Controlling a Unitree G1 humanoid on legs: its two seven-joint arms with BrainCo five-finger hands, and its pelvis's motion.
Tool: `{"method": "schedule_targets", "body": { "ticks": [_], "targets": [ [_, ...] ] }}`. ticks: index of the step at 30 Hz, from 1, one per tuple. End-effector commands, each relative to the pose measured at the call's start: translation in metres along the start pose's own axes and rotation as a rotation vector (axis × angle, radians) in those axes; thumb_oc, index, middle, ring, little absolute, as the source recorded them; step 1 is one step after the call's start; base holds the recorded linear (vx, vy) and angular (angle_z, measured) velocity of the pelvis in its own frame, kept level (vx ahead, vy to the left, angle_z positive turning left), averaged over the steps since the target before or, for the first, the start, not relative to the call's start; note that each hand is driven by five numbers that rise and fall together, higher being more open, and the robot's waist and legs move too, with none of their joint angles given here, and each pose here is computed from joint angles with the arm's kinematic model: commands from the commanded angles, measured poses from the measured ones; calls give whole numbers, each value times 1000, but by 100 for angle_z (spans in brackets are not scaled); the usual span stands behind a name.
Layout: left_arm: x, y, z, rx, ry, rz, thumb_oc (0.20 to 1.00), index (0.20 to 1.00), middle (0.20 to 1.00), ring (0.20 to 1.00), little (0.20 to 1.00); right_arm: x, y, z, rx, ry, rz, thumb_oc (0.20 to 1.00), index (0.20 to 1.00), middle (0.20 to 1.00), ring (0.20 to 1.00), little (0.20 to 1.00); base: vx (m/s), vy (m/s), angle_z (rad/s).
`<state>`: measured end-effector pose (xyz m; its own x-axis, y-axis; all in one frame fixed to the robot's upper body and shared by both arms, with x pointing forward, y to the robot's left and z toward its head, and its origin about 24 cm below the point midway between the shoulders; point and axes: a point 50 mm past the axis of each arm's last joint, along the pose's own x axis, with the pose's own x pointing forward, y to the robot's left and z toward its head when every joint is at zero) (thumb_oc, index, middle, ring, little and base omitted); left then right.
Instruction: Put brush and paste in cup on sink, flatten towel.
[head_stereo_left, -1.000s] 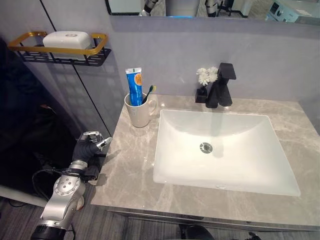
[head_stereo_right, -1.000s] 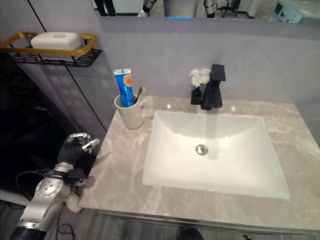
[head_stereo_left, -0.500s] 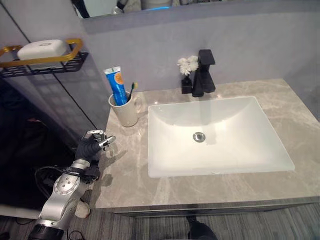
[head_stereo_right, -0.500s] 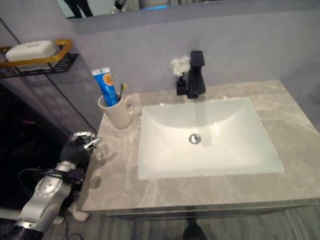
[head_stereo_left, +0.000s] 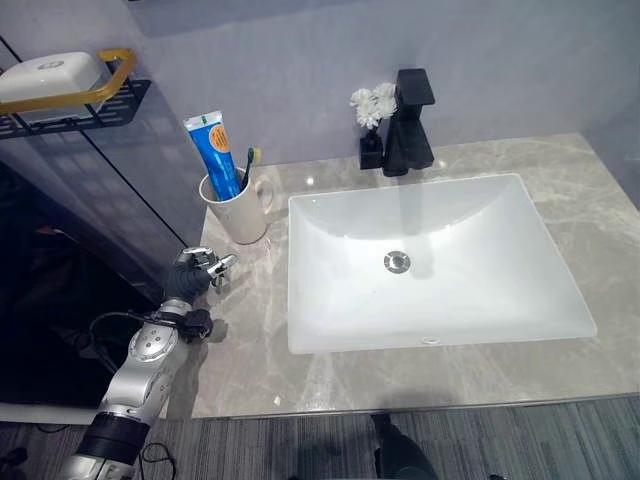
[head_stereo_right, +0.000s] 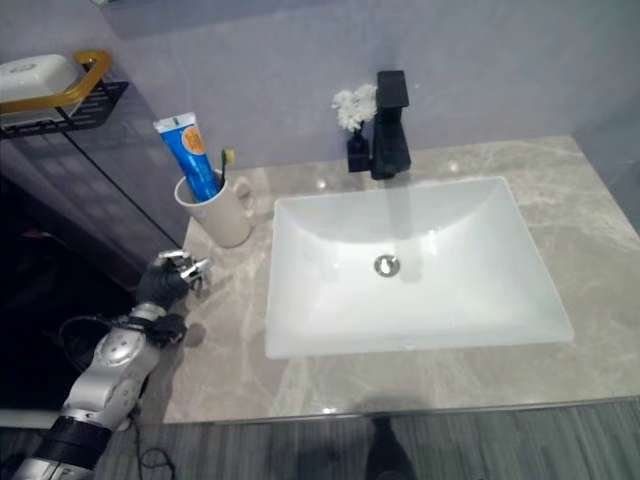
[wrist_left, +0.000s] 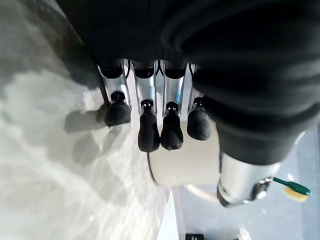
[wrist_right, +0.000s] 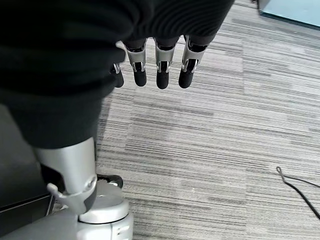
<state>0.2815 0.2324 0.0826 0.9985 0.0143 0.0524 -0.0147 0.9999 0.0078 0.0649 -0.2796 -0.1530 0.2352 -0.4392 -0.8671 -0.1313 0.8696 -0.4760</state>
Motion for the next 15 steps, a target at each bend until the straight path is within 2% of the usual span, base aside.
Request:
{"method": "schedule_targets", "body": {
  "ticks": [1, 10, 15],
  "targets": [
    [10, 10, 10, 47, -53, 52, 200, 200, 200, 200, 200, 0, 5, 4, -5, -10, 11, 1000, 1000, 1000, 1000, 1000, -13, -36, 17],
    [42, 0, 33, 69, -114, 52, 200, 200, 200, 200, 200, 1, -4, 32, -13, -97, -26, 1000, 1000, 1000, 1000, 1000, -35, -8, 2],
    [56, -8, 47, 81, -155, 40, 200, 200, 200, 200, 200, 1, -4, 23, -37, -60, -36, 1000, 1000, 1000, 1000, 1000, -22, 1, -2]
  ]
}}
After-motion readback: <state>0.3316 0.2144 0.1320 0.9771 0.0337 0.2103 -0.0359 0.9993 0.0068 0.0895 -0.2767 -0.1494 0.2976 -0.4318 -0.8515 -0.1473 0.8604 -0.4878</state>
